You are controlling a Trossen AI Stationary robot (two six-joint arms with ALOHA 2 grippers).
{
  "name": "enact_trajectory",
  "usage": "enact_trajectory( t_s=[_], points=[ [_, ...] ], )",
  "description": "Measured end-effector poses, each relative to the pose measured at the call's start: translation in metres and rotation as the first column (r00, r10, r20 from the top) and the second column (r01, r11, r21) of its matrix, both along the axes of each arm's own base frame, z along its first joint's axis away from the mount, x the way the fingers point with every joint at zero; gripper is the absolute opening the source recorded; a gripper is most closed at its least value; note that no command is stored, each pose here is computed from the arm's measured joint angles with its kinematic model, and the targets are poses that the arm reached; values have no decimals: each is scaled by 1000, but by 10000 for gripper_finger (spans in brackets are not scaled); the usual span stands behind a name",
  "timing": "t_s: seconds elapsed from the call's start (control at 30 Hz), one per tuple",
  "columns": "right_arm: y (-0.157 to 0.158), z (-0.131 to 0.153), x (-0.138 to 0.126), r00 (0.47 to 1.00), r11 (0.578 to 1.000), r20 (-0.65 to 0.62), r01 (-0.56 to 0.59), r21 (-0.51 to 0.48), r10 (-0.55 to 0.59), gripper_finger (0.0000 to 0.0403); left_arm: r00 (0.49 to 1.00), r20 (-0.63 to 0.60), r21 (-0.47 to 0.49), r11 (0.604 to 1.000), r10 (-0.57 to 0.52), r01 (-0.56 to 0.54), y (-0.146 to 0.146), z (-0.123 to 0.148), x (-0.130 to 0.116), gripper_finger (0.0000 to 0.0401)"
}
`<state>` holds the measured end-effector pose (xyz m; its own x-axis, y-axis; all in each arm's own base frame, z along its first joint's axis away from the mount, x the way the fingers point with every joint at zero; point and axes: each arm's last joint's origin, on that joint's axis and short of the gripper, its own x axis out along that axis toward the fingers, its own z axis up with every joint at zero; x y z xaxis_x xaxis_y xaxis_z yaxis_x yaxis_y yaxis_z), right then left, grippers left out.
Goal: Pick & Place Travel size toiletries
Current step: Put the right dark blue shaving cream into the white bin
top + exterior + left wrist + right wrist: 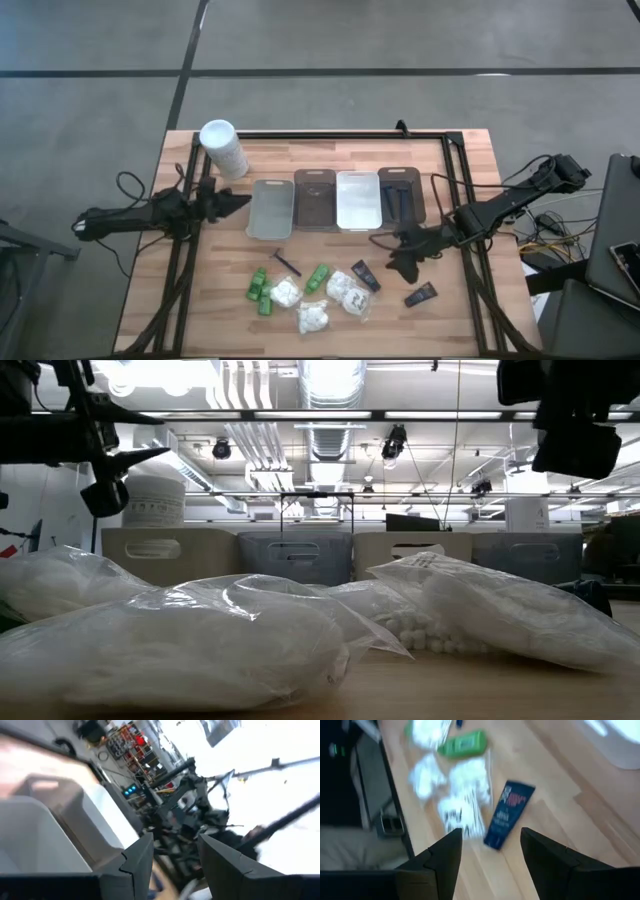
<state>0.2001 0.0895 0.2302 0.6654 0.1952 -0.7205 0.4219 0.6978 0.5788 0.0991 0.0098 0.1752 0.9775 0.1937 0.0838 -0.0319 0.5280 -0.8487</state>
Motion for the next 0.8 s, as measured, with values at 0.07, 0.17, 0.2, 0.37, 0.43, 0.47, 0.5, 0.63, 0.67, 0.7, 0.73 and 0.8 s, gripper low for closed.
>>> enact_trajectory(
  t_s=[0.07,0.17,0.2,0.37,0.43,0.47,0.5,0.63,0.67,0.7,0.73,0.8],
  points=[
    [-1,0,0,999,999,1,50,10,-50,202,1000,15,-42,999,11,-10,0,1,0,161],
    [-1,0,0,995,994,-13,99,52,-99,205,999,31,-63,998,13,-11,1,2,0,161],
    [-1,0,0,993,991,-17,114,65,-113,206,999,33,-63,998,13,-11,1,2,0,161],
    [-1,0,0,986,979,-36,168,114,-165,210,998,20,-68,996,61,-60,2,1,0,161],
    [-1,0,0,981,972,-45,191,134,-187,211,995,21,-39,995,94,-93,3,1,-1,161],
    [-1,0,0,978,967,-51,207,149,-201,212,994,12,-8,994,112,-112,3,1,-1,161],
    [-1,0,1,973,957,-59,231,172,-224,213,993,7,8,993,120,-120,3,1,-1,161],
    [-1,1,1,936,894,-118,352,276,-331,215,991,17,-43,990,133,-132,4,1,-1,161],
    [0,1,1,936,894,-117,351,279,-332,215,991,34,-89,988,130,-126,4,2,-1,161],
    [0,1,2,941,899,-104,338,278,-321,214,991,44,-120,985,129,-123,4,2,-1,161],
    [0,2,2,947,907,-88,320,273,-307,213,991,47,-134,984,128,-121,4,2,-1,161],
    [0,2,2,956,923,-73,292,249,-283,209,991,41,-150,981,127,-119,4,1,0,161]
  ],
)
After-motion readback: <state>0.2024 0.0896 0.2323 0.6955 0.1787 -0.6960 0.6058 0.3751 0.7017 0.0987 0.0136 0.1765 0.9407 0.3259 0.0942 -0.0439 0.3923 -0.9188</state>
